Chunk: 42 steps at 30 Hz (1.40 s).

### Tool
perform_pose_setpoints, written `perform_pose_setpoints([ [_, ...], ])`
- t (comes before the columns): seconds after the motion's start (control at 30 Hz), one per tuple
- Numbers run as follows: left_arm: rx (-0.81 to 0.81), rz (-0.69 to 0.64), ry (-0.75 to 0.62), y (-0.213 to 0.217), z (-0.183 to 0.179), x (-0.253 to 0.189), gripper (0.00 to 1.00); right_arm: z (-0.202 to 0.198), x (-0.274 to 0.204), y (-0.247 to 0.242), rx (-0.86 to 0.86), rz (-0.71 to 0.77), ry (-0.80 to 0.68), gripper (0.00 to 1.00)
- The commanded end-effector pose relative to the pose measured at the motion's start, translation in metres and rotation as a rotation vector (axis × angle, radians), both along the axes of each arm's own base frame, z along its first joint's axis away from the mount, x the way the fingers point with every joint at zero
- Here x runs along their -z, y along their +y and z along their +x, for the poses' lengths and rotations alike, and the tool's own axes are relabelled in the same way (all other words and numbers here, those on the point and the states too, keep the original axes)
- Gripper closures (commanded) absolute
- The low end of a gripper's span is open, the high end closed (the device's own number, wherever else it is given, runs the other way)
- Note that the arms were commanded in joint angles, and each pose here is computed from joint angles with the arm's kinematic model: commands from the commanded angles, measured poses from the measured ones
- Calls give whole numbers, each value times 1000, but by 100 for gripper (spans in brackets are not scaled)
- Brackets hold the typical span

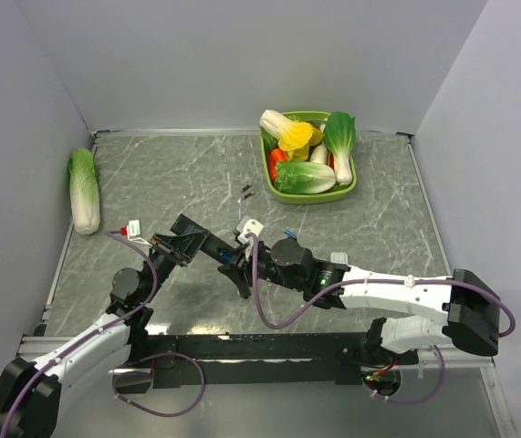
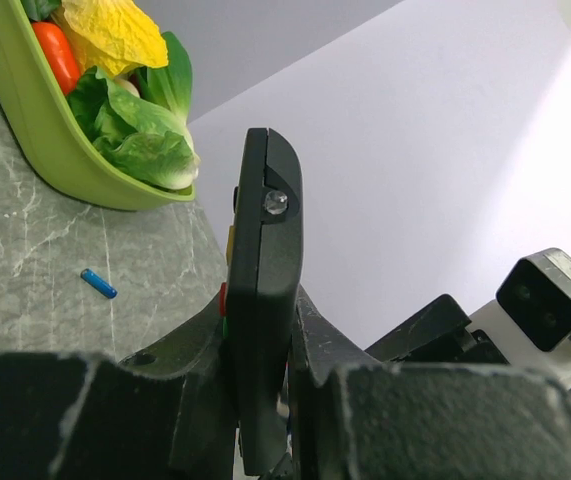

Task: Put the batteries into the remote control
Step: Load the battery into the remote control.

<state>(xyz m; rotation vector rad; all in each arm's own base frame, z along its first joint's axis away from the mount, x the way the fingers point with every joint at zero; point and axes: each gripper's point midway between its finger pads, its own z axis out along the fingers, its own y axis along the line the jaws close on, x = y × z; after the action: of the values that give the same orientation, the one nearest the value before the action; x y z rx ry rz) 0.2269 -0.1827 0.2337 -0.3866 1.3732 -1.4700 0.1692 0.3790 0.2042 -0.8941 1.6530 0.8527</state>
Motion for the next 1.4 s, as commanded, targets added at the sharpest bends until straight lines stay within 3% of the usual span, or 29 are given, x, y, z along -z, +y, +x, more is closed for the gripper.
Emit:
perform_pose_setpoints([
  [0.0,40,-67,-24,4,-19,7,99,1,-15,-7,15,-11,-31,45],
  [0.1,50,-52,-23,2,-19,8,99,1,-29,-16,20,-10,-66,37],
  [0.13,57,-46,-24,0,-19,8,99,0,-30,-19,15,-23,-73,27],
  [0.23,73,-30,-26,-4,-19,6,99,-3,-44,-30,0,-42,-120,16],
  [0.37,98,-7,-21,-9,-18,8,99,-10,-69,-48,-34,-45,-200,5],
  [0.6,176,29,-22,-24,-19,5,99,-23,-88,-67,-143,-52,-326,2],
  [0.87,304,71,-54,-43,-28,-1,99,-59,-74,-68,-499,-44,-504,2],
  [1.1,357,113,-68,-50,-32,-1,99,-55,-50,-58,-623,-118,-502,26],
  [1.2,366,136,-74,-52,-32,-1,99,-54,-40,-52,-668,-161,-470,45],
  [1.37,372,160,-78,-53,-33,-4,99,-51,-38,-45,-694,-184,-457,58],
])
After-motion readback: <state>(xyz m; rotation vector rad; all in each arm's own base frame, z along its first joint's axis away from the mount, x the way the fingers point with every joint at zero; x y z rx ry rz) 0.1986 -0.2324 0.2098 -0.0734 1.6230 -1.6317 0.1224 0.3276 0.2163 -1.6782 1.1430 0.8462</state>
